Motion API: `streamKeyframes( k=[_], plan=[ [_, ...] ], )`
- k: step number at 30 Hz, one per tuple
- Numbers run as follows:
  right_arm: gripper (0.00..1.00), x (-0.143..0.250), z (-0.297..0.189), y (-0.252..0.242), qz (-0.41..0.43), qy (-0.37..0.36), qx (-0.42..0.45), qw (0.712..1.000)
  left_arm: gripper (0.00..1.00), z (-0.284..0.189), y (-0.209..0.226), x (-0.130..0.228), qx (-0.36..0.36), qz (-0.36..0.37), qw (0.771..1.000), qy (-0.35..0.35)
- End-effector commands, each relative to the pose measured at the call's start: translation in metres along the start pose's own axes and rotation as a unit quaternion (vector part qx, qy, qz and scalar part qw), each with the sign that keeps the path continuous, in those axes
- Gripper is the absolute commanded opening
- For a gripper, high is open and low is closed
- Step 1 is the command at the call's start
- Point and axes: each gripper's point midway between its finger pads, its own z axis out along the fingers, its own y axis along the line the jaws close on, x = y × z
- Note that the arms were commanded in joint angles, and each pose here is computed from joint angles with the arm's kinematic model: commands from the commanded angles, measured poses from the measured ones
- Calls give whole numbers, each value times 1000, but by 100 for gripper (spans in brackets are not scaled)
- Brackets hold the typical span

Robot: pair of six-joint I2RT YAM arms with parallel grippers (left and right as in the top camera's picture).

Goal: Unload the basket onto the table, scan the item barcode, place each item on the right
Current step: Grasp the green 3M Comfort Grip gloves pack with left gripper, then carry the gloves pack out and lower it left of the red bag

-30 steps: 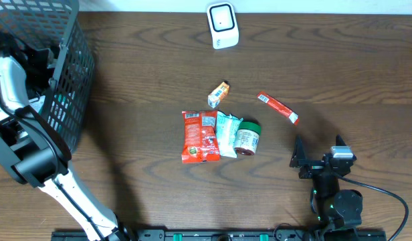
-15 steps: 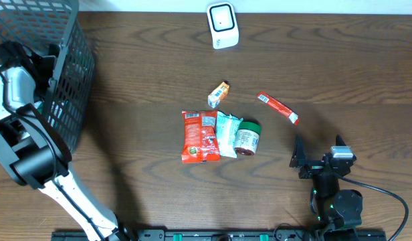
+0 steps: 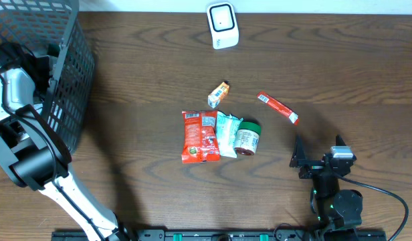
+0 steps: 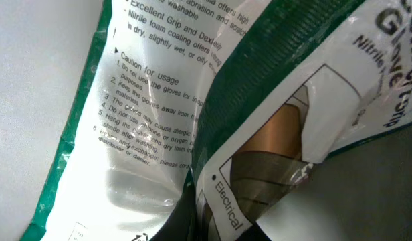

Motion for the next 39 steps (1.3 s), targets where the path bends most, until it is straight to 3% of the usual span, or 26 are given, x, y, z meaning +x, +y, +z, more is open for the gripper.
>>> streamKeyframes(
  k=[1,5,9,14,18,23,27,32,39],
  plan=[
    [99,0,0,-5,-2,0,10,1000,7,-47,-2,-25,-2,-59,997,-54],
    [99,0,0,-5,-2,-1,11,1000,7,-146,9,-62,-38,-114,977,-175],
    [99,0,0,-5,-2,-1,10,1000,7,-259,20,-70,-81,-182,935,-295],
    [99,0,0,-5,-2,-1,11,1000,7,-386,2,-46,-60,-221,879,-419],
    [99,0,0,-5,-2,-1,11,1000,7,-435,-44,-5,13,-208,875,-437],
    [99,0,0,-5,-2,-1,11,1000,7,-432,-122,70,135,-157,915,-345],
    [99,0,0,-5,-2,-1,11,1000,7,-401,-161,110,181,-124,941,-257],
    [99,0,0,-5,-2,-1,11,1000,7,-342,-196,137,207,-91,961,-157],
    [99,0,0,-5,-2,-1,10,1000,7,-246,-238,159,220,-85,970,-61]
  ],
)
